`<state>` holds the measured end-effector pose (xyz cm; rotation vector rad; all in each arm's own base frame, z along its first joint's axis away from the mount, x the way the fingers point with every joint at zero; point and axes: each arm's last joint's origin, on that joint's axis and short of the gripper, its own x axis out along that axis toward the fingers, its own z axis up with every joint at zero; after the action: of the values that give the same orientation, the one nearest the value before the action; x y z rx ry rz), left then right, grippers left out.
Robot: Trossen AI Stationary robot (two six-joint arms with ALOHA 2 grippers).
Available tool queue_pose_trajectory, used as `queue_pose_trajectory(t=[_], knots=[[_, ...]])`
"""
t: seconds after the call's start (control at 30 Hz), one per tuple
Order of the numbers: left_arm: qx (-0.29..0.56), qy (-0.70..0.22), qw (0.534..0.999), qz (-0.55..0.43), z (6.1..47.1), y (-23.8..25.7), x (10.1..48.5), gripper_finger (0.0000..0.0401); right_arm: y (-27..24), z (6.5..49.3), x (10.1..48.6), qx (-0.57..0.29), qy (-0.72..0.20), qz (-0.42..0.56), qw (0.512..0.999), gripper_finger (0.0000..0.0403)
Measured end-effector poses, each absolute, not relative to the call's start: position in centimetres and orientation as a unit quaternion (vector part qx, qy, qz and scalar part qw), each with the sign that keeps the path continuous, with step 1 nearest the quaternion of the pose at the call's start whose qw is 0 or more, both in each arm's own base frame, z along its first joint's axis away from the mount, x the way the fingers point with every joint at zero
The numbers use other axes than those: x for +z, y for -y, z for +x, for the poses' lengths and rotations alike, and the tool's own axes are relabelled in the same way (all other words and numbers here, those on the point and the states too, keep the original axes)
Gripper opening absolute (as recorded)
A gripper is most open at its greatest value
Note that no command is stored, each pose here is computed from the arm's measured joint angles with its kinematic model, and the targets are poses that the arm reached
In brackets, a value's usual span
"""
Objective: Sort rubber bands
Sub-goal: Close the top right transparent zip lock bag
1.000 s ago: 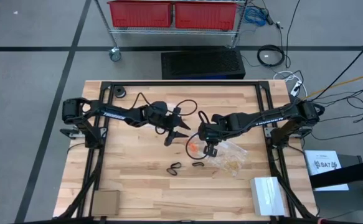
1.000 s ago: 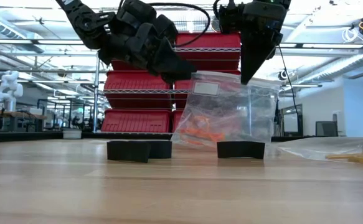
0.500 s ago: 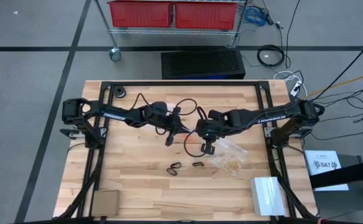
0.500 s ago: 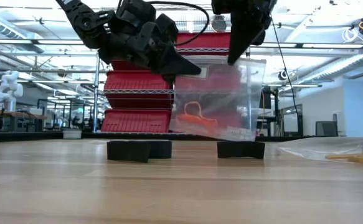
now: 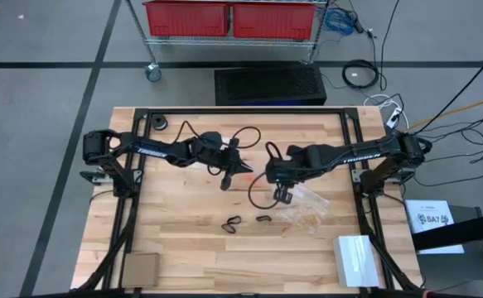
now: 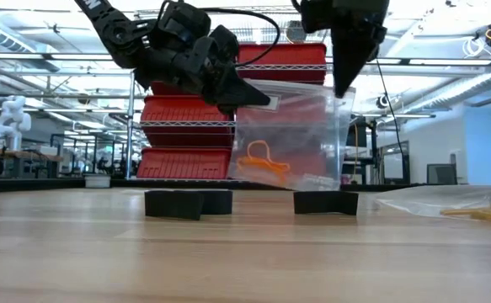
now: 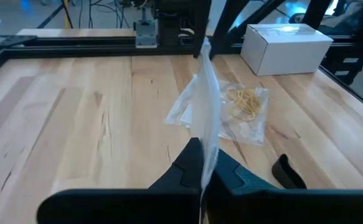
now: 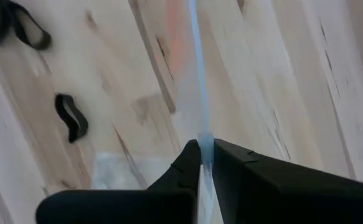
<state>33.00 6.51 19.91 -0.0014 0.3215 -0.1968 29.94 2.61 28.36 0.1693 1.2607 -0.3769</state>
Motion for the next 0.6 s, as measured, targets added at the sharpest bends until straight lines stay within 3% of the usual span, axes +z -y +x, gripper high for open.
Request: queue_pose_trajectory(t=[0.33,0.6], knots=[[-0.094,-0.16,0.983,-0.013,32.99,-6.6,19.94,0.0002,-3.09,29.44,28.28,-0.19,-0.598,0.084,0.774,0.0012],[-0.041,-0.179,0.983,-0.009,32.96,-6.96,19.36,0.0032,-2.87,29.42,28.27,-0.226,-0.584,0.067,0.777,0.008]])
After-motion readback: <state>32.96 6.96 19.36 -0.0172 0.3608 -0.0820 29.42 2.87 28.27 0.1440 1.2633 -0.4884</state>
